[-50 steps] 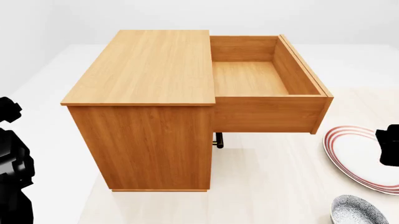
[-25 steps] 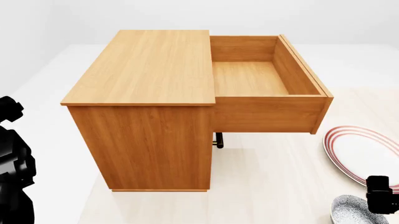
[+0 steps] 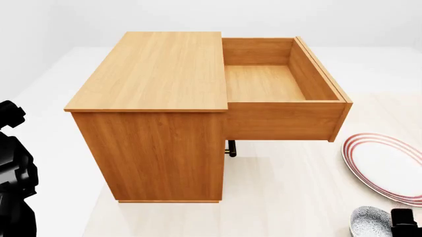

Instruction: Open the top drawer of the cabinet and put the bowl in it.

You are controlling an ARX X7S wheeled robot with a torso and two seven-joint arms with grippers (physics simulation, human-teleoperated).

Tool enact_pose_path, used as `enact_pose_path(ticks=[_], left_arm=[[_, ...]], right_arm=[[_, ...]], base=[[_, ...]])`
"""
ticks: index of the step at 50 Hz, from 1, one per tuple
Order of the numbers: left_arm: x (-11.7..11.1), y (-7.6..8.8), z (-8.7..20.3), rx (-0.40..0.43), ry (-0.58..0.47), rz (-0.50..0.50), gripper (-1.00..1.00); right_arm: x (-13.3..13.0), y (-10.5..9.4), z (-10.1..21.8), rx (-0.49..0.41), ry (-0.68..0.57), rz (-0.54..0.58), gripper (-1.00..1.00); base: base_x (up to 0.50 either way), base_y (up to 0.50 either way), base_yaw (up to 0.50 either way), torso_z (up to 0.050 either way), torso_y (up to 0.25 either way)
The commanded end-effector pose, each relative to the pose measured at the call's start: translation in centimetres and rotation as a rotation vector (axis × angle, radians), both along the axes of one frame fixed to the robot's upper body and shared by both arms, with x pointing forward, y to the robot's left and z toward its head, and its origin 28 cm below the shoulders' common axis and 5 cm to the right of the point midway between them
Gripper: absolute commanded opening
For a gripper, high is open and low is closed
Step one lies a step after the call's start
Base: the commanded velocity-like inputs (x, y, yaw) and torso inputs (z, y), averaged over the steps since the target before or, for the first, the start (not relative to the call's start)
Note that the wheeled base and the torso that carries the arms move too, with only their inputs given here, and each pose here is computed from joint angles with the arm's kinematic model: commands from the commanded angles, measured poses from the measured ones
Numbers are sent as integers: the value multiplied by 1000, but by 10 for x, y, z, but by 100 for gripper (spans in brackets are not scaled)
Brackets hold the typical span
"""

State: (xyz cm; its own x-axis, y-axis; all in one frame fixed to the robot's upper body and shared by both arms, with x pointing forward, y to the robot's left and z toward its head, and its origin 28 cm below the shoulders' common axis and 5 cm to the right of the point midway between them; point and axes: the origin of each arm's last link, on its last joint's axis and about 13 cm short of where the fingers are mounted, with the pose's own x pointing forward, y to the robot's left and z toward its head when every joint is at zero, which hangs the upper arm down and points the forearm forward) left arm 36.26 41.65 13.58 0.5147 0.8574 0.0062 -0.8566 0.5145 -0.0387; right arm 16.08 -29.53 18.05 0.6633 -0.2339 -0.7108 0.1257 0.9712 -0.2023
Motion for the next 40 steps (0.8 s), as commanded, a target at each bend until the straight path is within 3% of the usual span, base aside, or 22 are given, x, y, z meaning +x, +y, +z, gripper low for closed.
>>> enact_pose_path(ticks=[1, 40], left_arm=[[0, -1, 0, -1, 1, -4, 100], [1, -2, 1, -1, -3, -11, 100]], right_arm=[[2, -3, -20, -27, -2, -22, 100], [20, -2, -79, -63, 44, -25, 100]], base=[[0, 0, 0, 0, 0], [0, 0, 0, 0, 0]])
